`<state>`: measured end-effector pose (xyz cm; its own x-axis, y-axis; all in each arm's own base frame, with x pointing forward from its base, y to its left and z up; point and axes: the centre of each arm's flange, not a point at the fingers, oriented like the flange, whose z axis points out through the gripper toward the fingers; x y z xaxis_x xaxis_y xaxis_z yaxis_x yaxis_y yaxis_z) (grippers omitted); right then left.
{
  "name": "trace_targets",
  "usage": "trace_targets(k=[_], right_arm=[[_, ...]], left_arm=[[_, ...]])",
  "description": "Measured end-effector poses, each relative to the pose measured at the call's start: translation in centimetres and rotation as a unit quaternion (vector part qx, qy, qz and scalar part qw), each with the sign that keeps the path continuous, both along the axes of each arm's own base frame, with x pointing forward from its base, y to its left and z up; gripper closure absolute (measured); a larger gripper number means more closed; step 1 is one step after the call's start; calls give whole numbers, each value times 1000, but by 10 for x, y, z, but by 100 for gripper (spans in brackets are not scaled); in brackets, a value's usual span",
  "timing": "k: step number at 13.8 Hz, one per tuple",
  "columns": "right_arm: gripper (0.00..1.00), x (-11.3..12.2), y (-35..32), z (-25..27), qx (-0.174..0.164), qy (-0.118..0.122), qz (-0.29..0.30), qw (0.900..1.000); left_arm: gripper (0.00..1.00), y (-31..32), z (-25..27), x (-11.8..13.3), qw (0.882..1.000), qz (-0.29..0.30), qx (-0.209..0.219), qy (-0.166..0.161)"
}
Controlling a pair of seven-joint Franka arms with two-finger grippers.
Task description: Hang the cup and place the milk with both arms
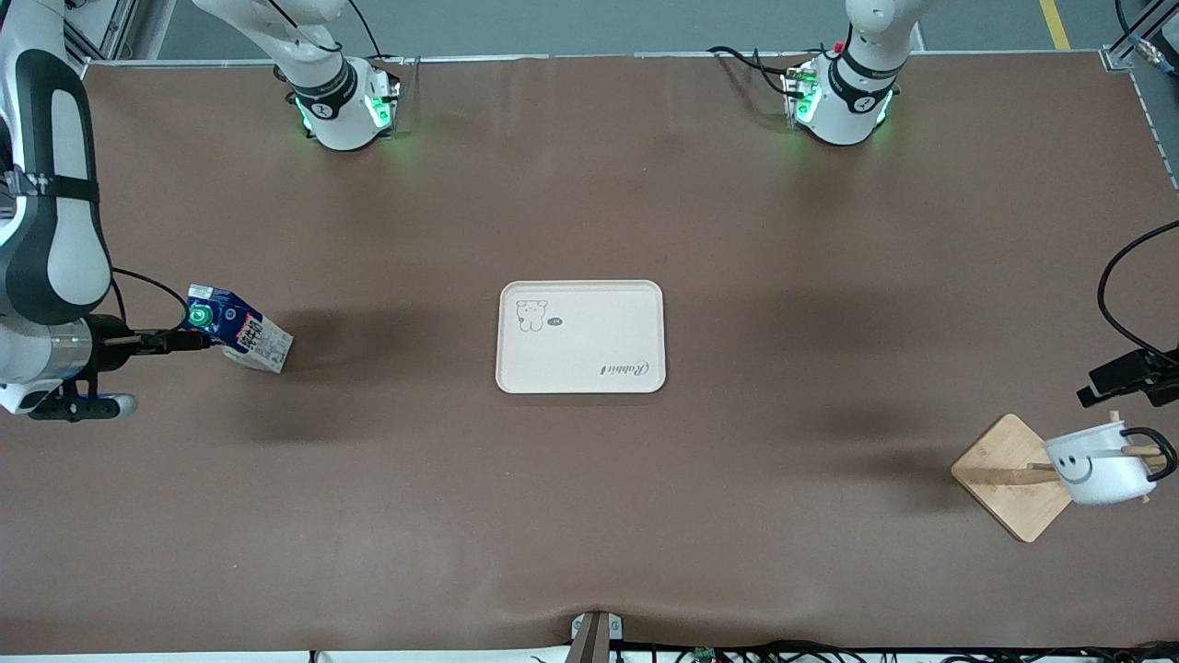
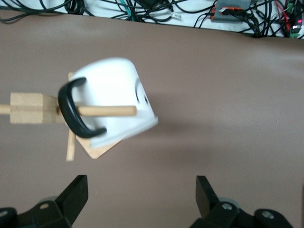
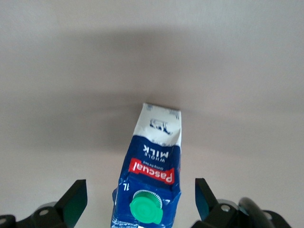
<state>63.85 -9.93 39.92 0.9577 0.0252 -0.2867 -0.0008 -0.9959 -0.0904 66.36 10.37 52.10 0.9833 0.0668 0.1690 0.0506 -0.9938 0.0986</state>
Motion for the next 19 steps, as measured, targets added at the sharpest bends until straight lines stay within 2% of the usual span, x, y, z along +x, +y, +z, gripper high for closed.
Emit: trace_targets(k=[4, 6, 8, 10, 12, 15, 17, 19], right_arm=[[0, 24, 22, 96, -10, -79, 21, 997], [0, 24, 35, 142, -12, -109, 32, 994], [0, 10, 50, 187, -8, -122, 44, 992], [0, -22, 68, 240, -4, -136, 59, 989], [0, -60, 78, 276, -3, -144, 66, 987], [0, -111, 76, 281, -6, -133, 62, 989], [0, -126, 74, 264, -14, -118, 61, 991], [0, -124, 77, 258, -20, -122, 65, 990]], left_arm=[[0, -26, 29, -18, 999, 15, 14, 44], [0, -36, 46, -32, 998, 23, 22, 62], [0, -46, 64, -46, 996, 24, 31, 74], [0, -55, 82, -60, 996, 23, 41, 82], [0, -59, 96, -74, 994, 23, 49, 94], [0, -62, 117, -83, 994, 25, 54, 91], [0, -76, 132, -93, 994, 20, 64, 90], [0, -94, 140, -106, 992, 12, 77, 103]])
